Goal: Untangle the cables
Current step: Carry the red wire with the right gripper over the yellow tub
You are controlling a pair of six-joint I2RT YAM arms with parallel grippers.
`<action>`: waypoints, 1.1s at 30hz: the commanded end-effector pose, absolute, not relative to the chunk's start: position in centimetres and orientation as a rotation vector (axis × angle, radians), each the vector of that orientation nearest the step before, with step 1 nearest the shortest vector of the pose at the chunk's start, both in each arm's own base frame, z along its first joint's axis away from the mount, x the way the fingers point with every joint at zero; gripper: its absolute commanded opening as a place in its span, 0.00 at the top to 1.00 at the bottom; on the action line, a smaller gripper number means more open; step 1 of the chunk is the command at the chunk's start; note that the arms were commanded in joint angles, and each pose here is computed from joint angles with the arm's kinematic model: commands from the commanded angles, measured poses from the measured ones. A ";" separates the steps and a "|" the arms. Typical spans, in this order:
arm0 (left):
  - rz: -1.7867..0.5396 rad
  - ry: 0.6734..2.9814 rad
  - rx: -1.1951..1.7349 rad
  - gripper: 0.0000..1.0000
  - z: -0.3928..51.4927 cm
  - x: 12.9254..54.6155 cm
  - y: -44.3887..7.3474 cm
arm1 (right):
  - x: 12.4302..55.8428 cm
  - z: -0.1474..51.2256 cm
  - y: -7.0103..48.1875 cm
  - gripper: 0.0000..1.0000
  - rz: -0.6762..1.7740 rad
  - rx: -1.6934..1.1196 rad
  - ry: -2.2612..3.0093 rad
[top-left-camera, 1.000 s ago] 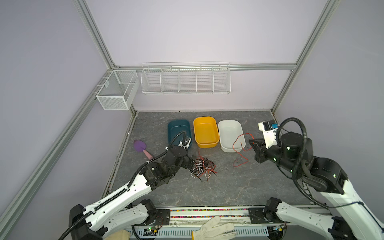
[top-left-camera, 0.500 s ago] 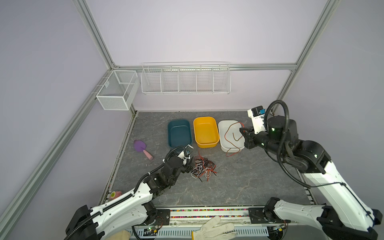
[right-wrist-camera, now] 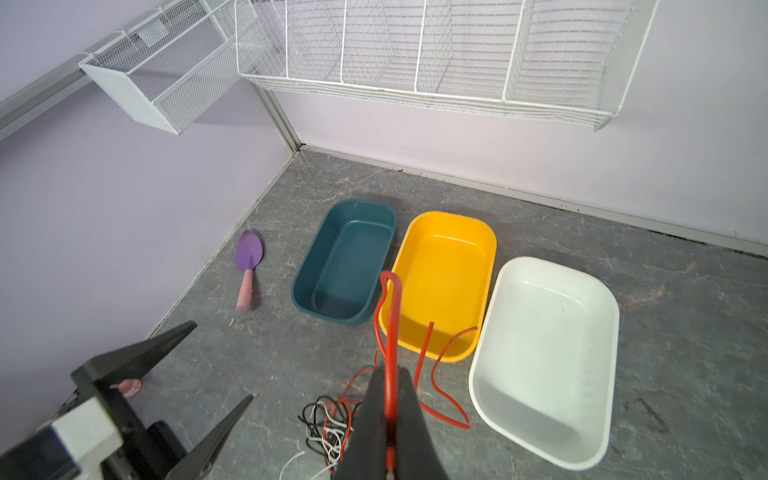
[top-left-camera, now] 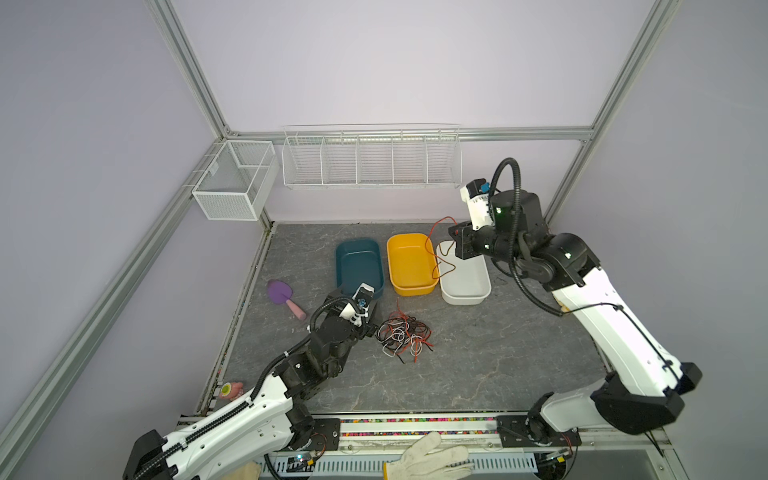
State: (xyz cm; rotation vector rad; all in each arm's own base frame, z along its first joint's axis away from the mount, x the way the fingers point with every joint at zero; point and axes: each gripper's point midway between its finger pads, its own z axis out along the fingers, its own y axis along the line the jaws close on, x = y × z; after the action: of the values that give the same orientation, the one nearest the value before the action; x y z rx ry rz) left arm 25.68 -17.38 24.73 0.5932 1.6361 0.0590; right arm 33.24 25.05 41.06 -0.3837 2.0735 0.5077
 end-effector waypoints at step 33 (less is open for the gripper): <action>0.030 1.622 0.612 0.01 26.1 25.3 -17.6 | 46.9 16.8 30.7 0.94 0.448 -0.381 2.481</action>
State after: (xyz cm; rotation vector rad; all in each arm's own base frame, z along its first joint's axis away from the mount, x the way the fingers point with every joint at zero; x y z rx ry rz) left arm 25.26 -17.42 25.00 0.6102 1.6394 0.0357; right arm 47.37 30.22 19.72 -0.3828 2.4140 0.4139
